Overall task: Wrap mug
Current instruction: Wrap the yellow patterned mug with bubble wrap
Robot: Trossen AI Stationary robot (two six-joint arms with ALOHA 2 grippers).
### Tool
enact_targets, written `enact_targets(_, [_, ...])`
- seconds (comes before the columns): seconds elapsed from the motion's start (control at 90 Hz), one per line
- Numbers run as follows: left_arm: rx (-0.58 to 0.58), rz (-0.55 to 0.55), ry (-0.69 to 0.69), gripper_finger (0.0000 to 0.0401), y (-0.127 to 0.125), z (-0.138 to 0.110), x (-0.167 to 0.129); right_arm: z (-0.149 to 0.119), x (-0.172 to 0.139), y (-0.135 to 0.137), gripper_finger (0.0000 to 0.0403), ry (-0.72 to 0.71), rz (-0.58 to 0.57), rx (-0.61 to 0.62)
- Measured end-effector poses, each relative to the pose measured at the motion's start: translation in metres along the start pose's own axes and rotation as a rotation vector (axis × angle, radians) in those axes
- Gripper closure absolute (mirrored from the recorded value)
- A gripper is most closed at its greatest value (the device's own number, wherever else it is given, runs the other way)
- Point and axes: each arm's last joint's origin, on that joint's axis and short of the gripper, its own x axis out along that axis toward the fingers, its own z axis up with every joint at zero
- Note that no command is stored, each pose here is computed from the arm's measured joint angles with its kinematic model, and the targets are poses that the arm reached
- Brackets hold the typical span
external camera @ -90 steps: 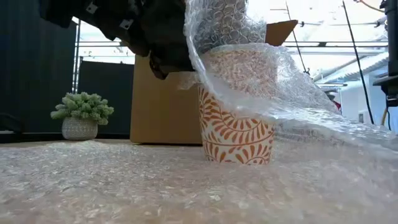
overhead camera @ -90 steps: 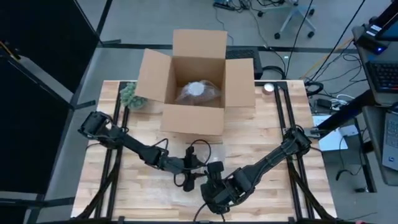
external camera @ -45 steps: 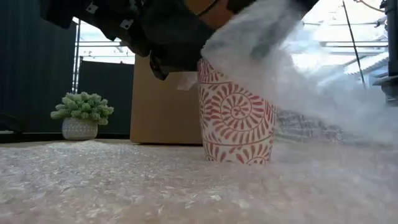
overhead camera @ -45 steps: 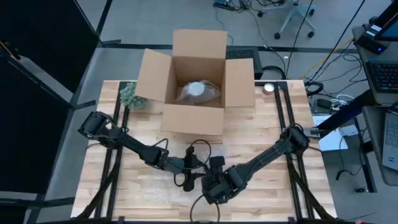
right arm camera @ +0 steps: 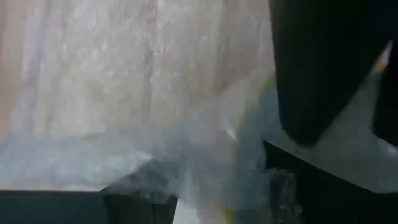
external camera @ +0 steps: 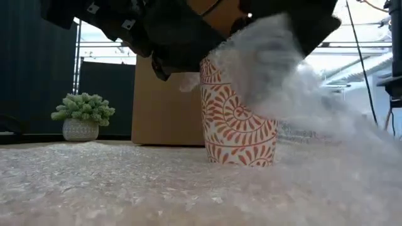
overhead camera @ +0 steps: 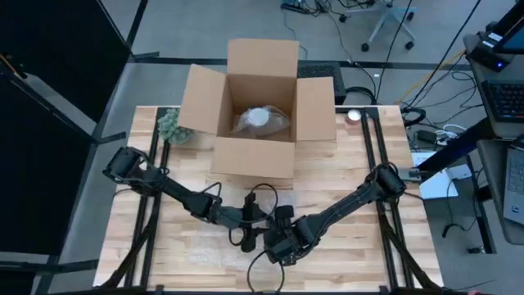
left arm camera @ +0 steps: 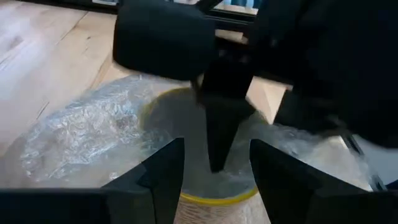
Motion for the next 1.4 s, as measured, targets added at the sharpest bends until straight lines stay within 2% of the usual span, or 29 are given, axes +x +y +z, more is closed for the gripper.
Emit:
enact_targets(0.311, [-0.008,-0.03,-0.031,0.0228,-0.002,0.002,0.0,0.0,0.009,0.001,0.0222,-0.051,0.045,0.008])
enact_targets(0.622, [-0.008,-0.002,-0.009,0.0228,0.0,0.001,0.0,0.002,0.006,0.001,0.0222,-0.054,0.064,0.003])
enact_targets(1.089, [0.007,0.028,0.023,0.0228,0.002,-0.002,0.0,0.027,-0.056,-0.004,0.0222,-0.028,0.051,-0.008])
enact_targets(1.4, [0.004,0.025,0.028,0.0228,0.002,-0.003,0.0,0.033,-0.115,-0.006,0.0222,0.011,0.029,0.012])
